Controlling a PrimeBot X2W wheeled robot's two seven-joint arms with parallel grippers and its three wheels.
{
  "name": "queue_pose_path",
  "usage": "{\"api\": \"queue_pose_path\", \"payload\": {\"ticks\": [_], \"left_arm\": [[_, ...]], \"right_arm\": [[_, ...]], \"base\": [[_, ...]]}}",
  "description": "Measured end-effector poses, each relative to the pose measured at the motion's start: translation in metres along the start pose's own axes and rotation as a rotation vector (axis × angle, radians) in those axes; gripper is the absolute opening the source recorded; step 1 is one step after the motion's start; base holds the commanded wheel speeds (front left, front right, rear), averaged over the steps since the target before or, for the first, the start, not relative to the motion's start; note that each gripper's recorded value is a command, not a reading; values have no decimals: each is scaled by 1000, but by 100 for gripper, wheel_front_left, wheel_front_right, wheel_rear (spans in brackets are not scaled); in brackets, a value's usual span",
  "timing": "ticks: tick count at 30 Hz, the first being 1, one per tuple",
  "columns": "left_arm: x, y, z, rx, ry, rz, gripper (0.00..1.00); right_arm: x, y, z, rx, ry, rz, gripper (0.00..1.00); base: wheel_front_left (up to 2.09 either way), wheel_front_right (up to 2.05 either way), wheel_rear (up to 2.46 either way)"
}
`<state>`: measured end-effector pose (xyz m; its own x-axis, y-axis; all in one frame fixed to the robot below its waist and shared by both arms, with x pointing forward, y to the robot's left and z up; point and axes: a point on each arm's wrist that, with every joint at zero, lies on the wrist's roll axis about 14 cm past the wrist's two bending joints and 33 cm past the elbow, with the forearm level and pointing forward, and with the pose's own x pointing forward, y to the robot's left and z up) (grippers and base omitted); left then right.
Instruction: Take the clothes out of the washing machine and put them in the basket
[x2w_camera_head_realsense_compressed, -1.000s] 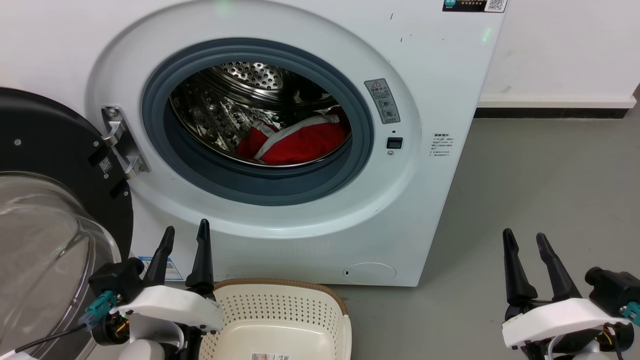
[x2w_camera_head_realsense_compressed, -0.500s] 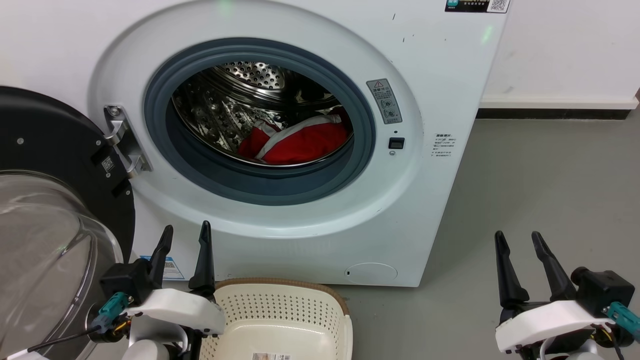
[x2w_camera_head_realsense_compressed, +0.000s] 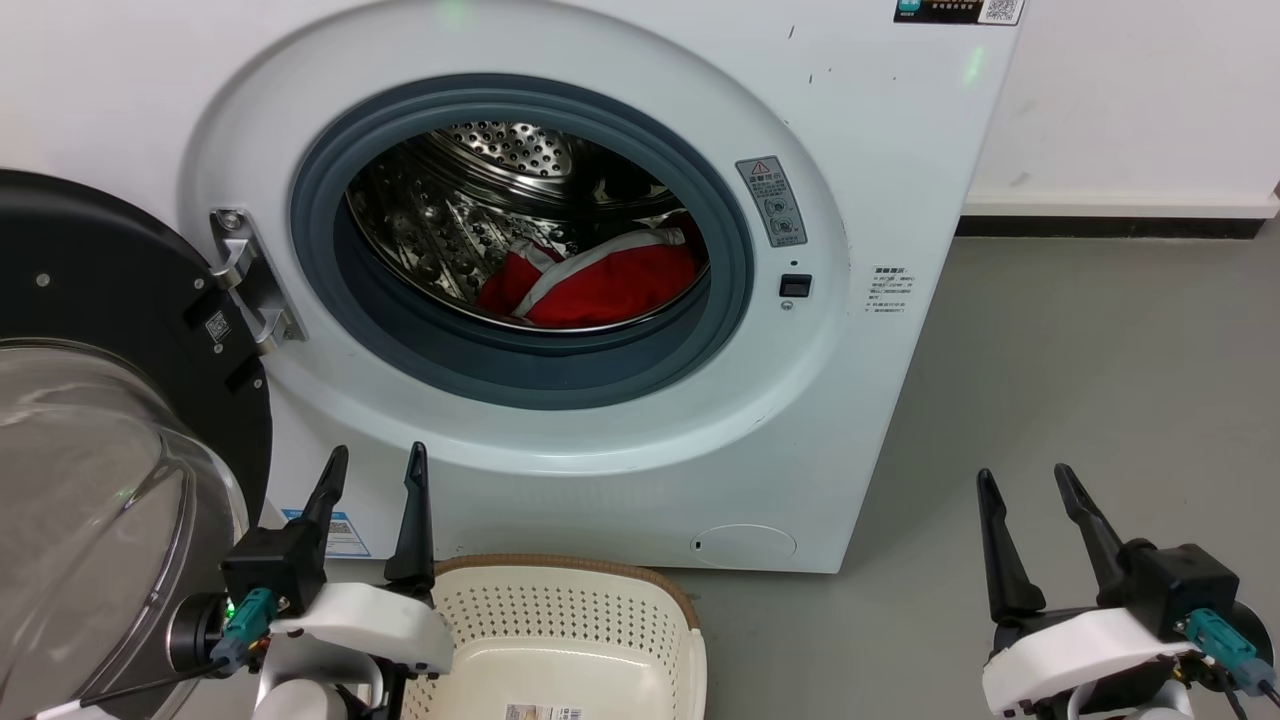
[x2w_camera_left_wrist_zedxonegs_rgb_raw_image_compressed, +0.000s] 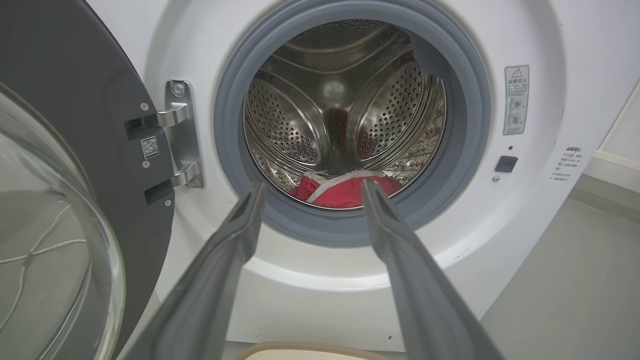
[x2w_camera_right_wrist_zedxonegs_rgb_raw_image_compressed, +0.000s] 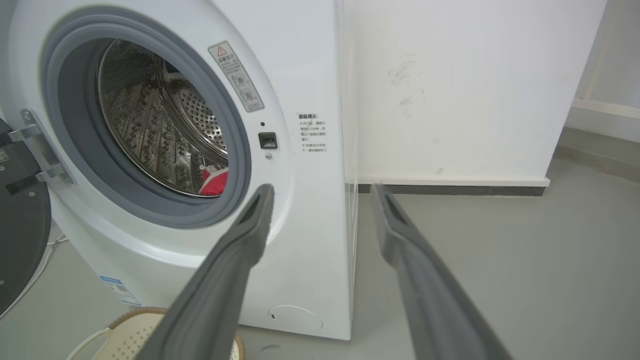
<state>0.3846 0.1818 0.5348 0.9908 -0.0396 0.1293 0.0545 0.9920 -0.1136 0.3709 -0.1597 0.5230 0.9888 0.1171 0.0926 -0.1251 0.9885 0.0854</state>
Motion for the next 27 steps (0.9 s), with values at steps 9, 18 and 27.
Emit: {"api": "queue_pose_path", "payload": {"ticks": [9, 18, 27], "left_arm": [[0, -1, 1, 56, -13, -11, 100], [0, -4, -1, 98, -17, -22, 100], [1, -5, -2, 123, -19, -29, 100]], "right_arm": [[-1, 5, -1, -59, -2, 22, 100], [-1, 6, 0, -100, -12, 32, 100], [-2, 10, -3, -127, -15, 46, 100]], "base": [[0, 0, 0], [0, 0, 0], [0, 0, 0]]}}
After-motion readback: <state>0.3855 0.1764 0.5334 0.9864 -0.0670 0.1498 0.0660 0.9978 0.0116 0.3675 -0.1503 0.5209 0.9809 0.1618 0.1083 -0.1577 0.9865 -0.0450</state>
